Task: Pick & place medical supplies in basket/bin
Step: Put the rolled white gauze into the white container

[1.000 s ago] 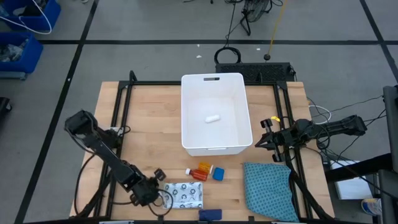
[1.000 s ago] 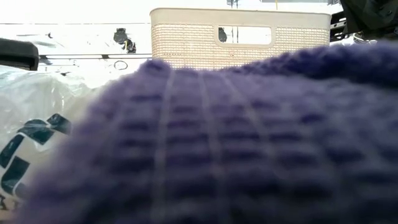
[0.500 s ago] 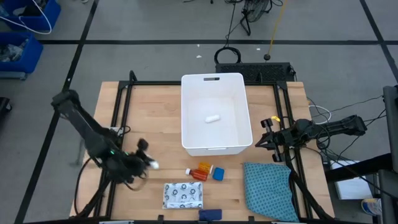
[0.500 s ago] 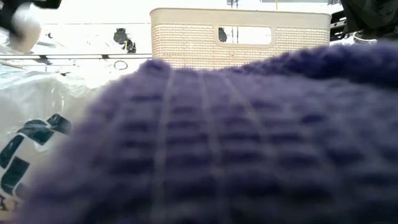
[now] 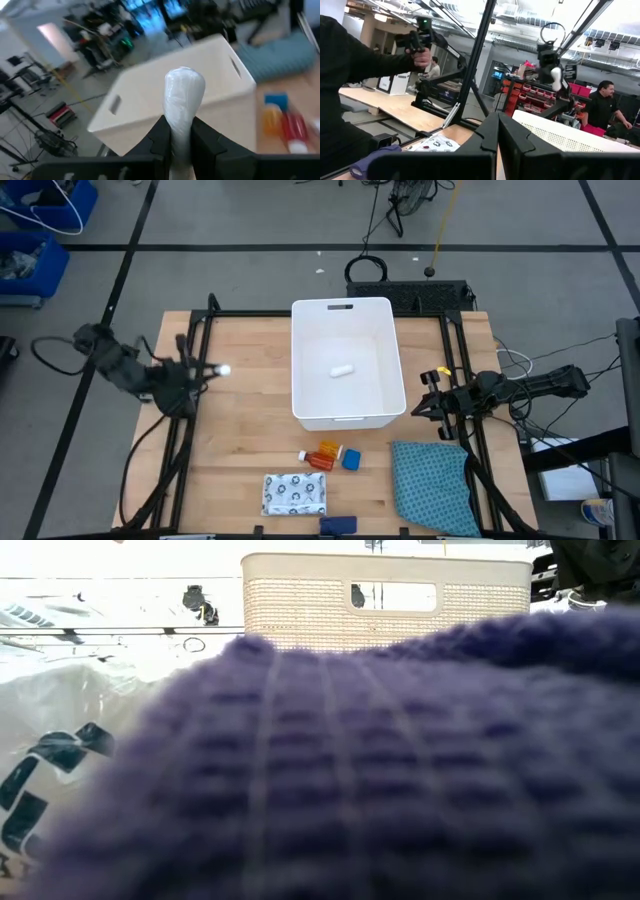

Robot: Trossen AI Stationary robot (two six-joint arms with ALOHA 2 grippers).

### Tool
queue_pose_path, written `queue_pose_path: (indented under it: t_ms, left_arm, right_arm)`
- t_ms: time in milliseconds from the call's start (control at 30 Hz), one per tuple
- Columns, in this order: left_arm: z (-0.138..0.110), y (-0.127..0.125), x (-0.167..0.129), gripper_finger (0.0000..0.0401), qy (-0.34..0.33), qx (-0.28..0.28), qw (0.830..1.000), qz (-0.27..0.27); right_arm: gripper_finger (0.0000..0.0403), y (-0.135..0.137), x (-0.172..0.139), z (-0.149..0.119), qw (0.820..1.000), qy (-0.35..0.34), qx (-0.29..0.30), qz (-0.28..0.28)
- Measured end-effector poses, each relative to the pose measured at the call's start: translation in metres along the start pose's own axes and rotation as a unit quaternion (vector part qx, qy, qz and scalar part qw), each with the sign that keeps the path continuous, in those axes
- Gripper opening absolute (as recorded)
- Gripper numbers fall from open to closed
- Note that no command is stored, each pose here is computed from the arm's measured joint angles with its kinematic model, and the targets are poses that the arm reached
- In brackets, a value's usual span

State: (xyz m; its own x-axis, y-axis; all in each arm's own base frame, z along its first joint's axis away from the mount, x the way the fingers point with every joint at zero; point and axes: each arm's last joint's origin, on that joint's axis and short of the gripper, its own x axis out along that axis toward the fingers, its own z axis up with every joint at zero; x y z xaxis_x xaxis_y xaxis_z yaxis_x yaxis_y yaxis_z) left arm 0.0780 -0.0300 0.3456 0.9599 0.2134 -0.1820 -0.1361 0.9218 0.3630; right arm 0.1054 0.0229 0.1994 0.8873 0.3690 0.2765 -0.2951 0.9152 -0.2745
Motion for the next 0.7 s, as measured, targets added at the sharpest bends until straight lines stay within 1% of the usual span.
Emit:
queue_pose_path:
  t_ms: [67,167,333,400,500,567,633,700]
  left_arm:
    - [0.002,0.008,-0.004,0.0053,-0.020,-0.025,0.999,0.025]
    - [0.008,0.018,-0.008,0.0054,-0.045,-0.071,0.993,0.080]
    - [0.022,0.030,-0.006,0.0047,-0.088,-0.143,0.973,0.160]
    - [0.031,0.031,-0.002,0.0047,-0.116,-0.159,0.966,0.167]
    - [0.044,0.031,0.008,0.0047,-0.162,-0.153,0.963,0.149]
    - [0.052,0.030,0.017,0.0047,-0.189,-0.148,0.960,0.147]
    - [0.057,0.029,0.028,0.0047,-0.202,-0.139,0.958,0.151]
    - [0.060,0.028,0.043,0.0047,-0.194,-0.130,0.961,0.151]
  right_arm:
    - [0.0000,0.000,0.000,0.000,1.000,0.000,-0.001,0.000]
    - [0.0000,0.000,0.000,0.000,1.000,0.000,-0.002,0.000]
    - [0.0000,0.000,0.000,0.000,1.000,-0.001,-0.004,0.000]
    - [0.0000,0.000,0.000,0.001,1.000,-0.005,-0.005,-0.001]
    - [0.0000,-0.001,0.000,0.004,1.000,-0.021,-0.009,-0.005]
    - [0.0000,-0.001,0.000,0.005,1.000,-0.024,-0.010,-0.005]
    - [0.0000,-0.001,0.000,0.005,1.000,-0.024,-0.010,-0.005]
    - [0.0000,-0.001,0.000,0.005,1.000,-0.024,-0.011,-0.005]
